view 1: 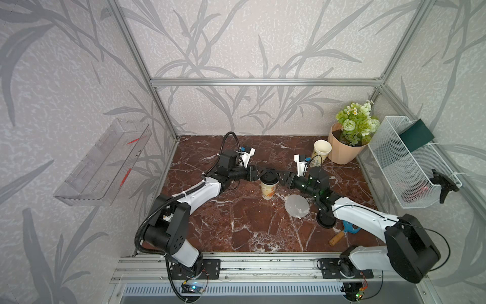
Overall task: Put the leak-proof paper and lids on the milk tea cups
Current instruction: Secure the cup lid on the cup.
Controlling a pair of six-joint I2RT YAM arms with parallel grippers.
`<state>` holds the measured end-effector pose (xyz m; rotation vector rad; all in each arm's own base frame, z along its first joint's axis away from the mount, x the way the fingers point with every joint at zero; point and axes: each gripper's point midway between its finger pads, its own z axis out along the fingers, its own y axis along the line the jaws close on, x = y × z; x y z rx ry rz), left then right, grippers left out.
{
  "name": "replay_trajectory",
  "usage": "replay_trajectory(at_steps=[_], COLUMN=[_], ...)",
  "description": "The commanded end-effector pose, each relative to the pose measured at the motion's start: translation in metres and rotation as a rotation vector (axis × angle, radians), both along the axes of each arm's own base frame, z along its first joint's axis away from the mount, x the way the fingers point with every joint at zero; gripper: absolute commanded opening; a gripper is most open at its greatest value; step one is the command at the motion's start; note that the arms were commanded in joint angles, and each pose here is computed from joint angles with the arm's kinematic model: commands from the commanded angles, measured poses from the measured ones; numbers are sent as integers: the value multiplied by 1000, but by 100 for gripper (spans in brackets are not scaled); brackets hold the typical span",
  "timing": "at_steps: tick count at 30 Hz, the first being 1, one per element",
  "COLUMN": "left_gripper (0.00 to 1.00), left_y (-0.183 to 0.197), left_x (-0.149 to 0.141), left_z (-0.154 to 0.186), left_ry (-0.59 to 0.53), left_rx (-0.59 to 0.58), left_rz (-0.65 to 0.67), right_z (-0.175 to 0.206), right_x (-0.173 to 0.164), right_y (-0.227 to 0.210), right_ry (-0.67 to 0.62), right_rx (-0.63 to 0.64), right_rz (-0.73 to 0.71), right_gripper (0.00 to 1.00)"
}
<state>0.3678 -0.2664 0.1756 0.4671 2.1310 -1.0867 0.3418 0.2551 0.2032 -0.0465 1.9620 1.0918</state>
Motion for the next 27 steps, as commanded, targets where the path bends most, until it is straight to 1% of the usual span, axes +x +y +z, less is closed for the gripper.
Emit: replay_trajectory(at_steps=[1,3,8,10,15,17,21,23,25,27], left_gripper=[56,56,56,56,55,55,55,58,60,64], left_y=[32,32,33,33,34,35,34,36,36,35], left_x=[-44,-44,-45,-45,-45,-45,-46,-45,-43,-38], left_z=[-114,-115,-118,-119,-123,-127,-129,-129,-127,-121], left_ry=[330,333,340,342,355,369,380,383,379,366], left_rx=[264,266,269,268,254,246,215,215,216,213], left_rz=[25,26,30,33,57,74,93,100,109,116], right_z=[-9,-16,-58,-75,-124,-142,-167,-179,-185,-181], right_x=[15,20,17,9,-11,-21,-34,-39,-43,-43], right_y=[-3,1,-6,-14,-39,-45,-54,-55,-51,-44], right_ry=[11,30,131,170,281,309,361,381,379,354], right_rx=[-38,-52,-116,-138,-239,-282,-307,-325,-316,-307], right_rz=[-42,-34,-64,-90,-182,-201,-221,-223,-211,-195], right_gripper=[70,69,65,63,57,56,54,53,53,53])
